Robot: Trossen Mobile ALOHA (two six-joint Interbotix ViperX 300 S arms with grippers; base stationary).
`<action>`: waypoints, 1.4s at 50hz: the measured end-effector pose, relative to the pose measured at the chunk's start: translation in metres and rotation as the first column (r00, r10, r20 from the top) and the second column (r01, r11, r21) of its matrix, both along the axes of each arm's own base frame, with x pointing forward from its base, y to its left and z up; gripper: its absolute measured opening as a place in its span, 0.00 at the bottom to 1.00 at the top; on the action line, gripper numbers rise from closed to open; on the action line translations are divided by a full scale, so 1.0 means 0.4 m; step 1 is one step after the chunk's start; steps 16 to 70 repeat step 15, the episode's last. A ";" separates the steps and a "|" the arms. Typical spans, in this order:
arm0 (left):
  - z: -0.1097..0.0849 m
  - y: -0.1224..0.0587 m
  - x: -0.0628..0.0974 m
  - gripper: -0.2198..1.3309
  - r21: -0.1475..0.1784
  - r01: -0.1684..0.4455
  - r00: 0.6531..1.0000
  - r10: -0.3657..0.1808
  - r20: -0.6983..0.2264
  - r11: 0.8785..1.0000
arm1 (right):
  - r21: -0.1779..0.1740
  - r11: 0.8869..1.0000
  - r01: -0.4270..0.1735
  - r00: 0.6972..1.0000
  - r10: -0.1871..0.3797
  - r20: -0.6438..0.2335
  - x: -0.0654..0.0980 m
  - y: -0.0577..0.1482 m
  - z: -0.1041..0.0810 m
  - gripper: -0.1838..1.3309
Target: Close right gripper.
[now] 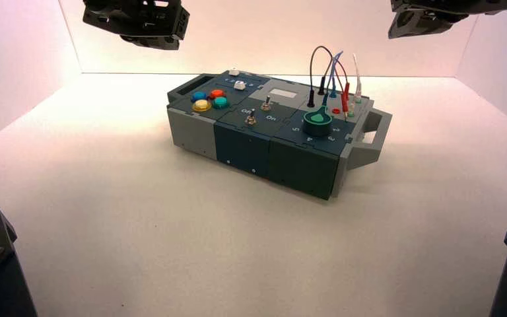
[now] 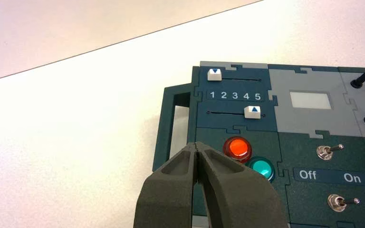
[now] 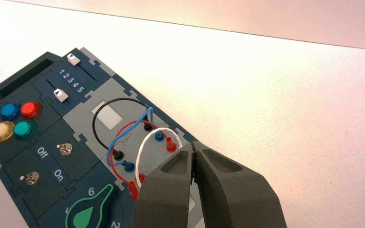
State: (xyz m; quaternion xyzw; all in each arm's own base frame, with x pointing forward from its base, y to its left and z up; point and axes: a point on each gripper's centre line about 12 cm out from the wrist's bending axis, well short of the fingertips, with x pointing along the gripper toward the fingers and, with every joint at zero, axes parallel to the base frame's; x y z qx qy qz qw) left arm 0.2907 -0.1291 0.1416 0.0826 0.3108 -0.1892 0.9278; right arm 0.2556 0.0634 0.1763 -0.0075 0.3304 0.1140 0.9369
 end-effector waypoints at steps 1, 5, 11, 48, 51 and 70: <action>0.000 0.000 0.000 0.04 0.001 0.001 1.000 -0.001 0.000 1.000 | 0.000 1.000 0.000 1.000 0.000 0.000 0.000 0.000 0.000 0.03; 0.004 0.000 0.000 0.04 -0.003 -0.001 1.000 0.001 0.004 1.000 | 0.000 1.000 0.000 1.000 0.000 0.000 0.000 0.000 0.000 0.03; 0.005 0.000 0.000 0.04 -0.004 -0.001 1.000 0.001 0.005 1.000 | 0.000 1.000 -0.001 1.000 0.001 -0.001 0.000 0.000 0.000 0.03; 0.005 0.000 0.000 0.04 -0.004 -0.001 1.000 0.001 0.005 1.000 | 0.000 1.000 -0.001 1.000 0.001 -0.001 0.000 0.000 0.000 0.03; 0.005 0.000 0.000 0.04 -0.004 -0.001 1.000 0.001 0.005 1.000 | 0.000 1.000 -0.001 1.000 0.001 -0.001 0.000 0.000 0.000 0.03; 0.005 0.000 0.000 0.04 -0.004 -0.001 1.000 0.001 0.005 1.000 | 0.000 1.000 -0.001 1.000 0.001 -0.001 0.000 0.000 0.000 0.03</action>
